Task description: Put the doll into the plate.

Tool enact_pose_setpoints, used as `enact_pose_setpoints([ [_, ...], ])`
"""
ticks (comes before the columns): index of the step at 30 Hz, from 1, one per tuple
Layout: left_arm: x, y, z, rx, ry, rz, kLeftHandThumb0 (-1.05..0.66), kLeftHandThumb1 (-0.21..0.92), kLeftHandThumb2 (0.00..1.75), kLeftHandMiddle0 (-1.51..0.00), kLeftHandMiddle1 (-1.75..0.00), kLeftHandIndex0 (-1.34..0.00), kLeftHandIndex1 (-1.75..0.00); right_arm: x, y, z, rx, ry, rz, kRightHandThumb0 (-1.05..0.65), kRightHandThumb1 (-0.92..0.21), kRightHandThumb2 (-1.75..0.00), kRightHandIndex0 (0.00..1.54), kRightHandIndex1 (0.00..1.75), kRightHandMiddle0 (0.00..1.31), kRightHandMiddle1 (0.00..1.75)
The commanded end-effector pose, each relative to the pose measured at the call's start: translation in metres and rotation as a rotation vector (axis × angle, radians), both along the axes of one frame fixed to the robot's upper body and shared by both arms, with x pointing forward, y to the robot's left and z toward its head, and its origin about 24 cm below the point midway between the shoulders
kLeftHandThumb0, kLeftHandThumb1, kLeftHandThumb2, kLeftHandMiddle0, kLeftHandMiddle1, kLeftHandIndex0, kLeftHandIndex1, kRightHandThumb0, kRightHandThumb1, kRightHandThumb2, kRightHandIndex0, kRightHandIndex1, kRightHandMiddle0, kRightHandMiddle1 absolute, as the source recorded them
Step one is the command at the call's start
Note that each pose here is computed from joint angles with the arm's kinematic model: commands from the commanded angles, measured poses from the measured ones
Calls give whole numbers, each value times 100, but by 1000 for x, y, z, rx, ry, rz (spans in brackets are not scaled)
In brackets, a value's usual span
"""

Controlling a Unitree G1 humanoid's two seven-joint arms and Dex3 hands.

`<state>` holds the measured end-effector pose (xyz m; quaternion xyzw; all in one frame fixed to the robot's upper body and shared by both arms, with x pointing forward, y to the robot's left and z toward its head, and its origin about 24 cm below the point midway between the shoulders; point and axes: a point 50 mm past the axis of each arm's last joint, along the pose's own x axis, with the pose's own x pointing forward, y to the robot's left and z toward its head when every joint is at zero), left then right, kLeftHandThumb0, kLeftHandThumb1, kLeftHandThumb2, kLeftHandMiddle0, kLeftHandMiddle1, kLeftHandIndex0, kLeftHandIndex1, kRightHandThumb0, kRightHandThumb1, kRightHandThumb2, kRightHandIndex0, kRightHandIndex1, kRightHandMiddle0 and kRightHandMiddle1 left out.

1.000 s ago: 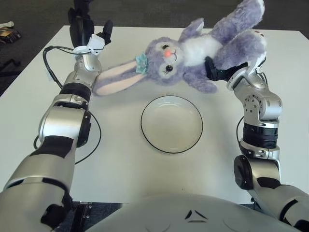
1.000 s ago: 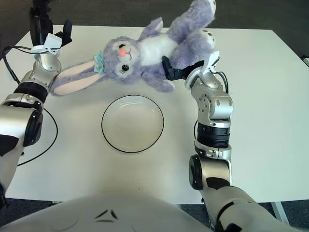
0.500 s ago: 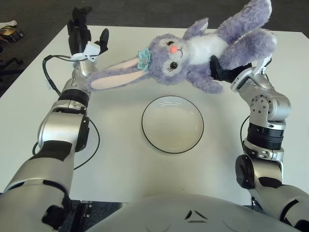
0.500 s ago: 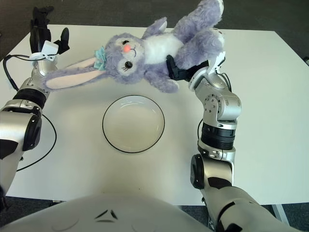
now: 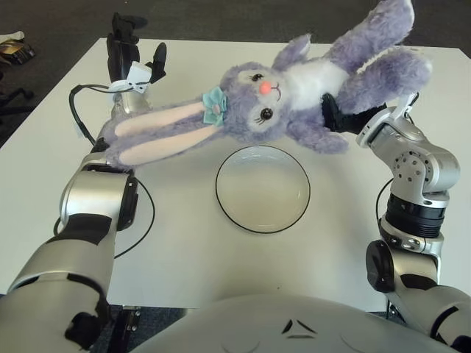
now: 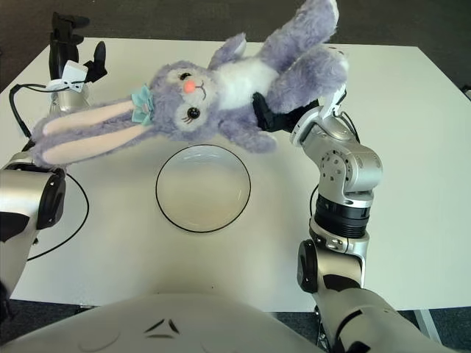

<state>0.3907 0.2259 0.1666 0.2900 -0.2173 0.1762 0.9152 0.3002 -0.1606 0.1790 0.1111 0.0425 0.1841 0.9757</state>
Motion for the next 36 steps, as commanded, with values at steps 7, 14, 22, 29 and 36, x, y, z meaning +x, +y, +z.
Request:
enact_pose_setpoints([
  [7, -3, 3, -7, -82, 8, -57, -63, 92, 87, 0, -121, 0, -153, -11, -2, -1, 13, 20, 68, 0, -6, -145, 94, 123, 71, 175],
  [14, -4, 6, -13, -224, 47, -172, -65, 92, 91, -1, -106, 0, -127, -16, -3, -2, 3, 44, 100, 0, -8, -142, 94, 121, 69, 175],
  [22, -10, 4, -23, -364, 23, -289, -73, 92, 83, -11, -91, 0, -93, -22, -4, -8, -31, 76, 113, 0, -11, -139, 92, 122, 66, 175],
  [29, -12, 2, -21, -381, -23, -329, -76, 92, 81, -19, -91, 0, -96, -28, -2, -15, -39, 97, 121, 0, -12, -138, 91, 123, 65, 175],
  [36, -14, -3, -18, -370, -61, -355, -77, 92, 80, -20, -91, 0, -97, -32, -1, -21, -69, 126, 127, 0, -12, -139, 92, 126, 63, 175],
])
